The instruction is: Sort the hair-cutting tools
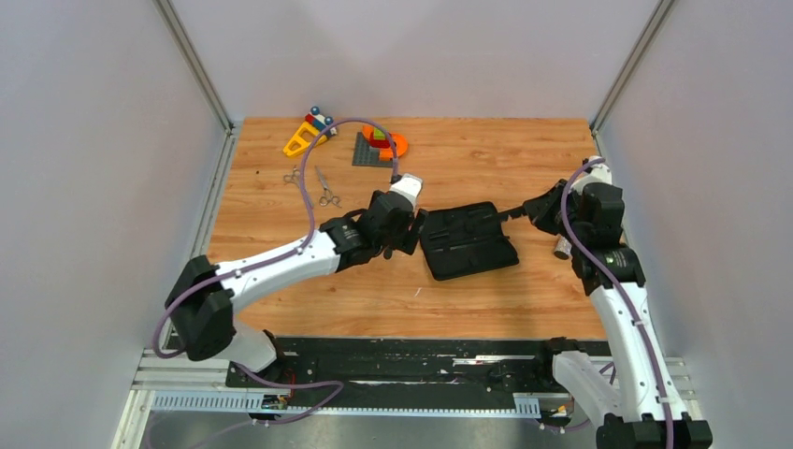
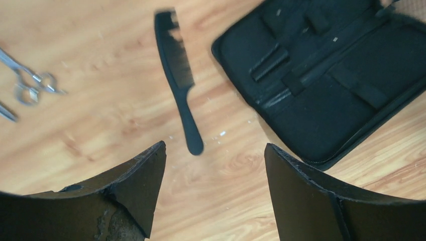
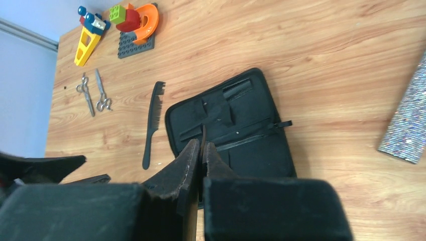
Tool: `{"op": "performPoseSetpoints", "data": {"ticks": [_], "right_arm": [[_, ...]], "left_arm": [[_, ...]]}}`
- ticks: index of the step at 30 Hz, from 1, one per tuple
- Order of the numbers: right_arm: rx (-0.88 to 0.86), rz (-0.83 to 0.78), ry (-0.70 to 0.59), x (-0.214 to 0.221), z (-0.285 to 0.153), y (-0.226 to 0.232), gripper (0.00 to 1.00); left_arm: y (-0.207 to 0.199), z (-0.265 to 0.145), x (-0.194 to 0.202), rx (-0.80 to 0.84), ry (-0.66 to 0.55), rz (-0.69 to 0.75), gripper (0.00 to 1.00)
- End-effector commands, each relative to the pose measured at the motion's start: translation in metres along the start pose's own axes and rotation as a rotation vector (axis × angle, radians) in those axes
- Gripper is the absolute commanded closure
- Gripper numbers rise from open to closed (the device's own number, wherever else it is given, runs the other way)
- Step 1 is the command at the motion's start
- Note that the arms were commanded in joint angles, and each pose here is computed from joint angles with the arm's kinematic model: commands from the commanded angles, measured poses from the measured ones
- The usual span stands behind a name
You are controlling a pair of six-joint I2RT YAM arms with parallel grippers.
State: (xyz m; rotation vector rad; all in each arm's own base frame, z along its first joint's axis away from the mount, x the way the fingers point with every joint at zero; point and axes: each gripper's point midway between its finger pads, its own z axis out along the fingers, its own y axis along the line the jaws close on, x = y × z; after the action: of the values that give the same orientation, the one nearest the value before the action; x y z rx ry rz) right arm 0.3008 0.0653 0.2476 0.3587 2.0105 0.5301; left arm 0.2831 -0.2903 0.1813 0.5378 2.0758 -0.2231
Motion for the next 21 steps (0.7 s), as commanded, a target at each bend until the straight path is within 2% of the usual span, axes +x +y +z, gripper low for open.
{"op": "performPoseSetpoints", "data": {"ticks": [1, 9, 21], "right_arm": [[0.036, -0.089, -0.116, -0.015, -0.010, -0.010, 1.00], [0.020, -0.054, -0.081, 0.012, -0.016, -0.017, 1.00], [0.008, -0.092, -0.036, 0.025, -0.017, -0.020, 1.00]], "left_arm": [[-0.025, 0.017, 0.045, 0.082, 0.235, -0.225, 0.21], [-0.060, 0.049, 0.073, 0.159, 0.350, -0.336, 0.23], [-0.075, 0.070, 0.065, 0.181, 0.330, -0.488, 0.22]]}}
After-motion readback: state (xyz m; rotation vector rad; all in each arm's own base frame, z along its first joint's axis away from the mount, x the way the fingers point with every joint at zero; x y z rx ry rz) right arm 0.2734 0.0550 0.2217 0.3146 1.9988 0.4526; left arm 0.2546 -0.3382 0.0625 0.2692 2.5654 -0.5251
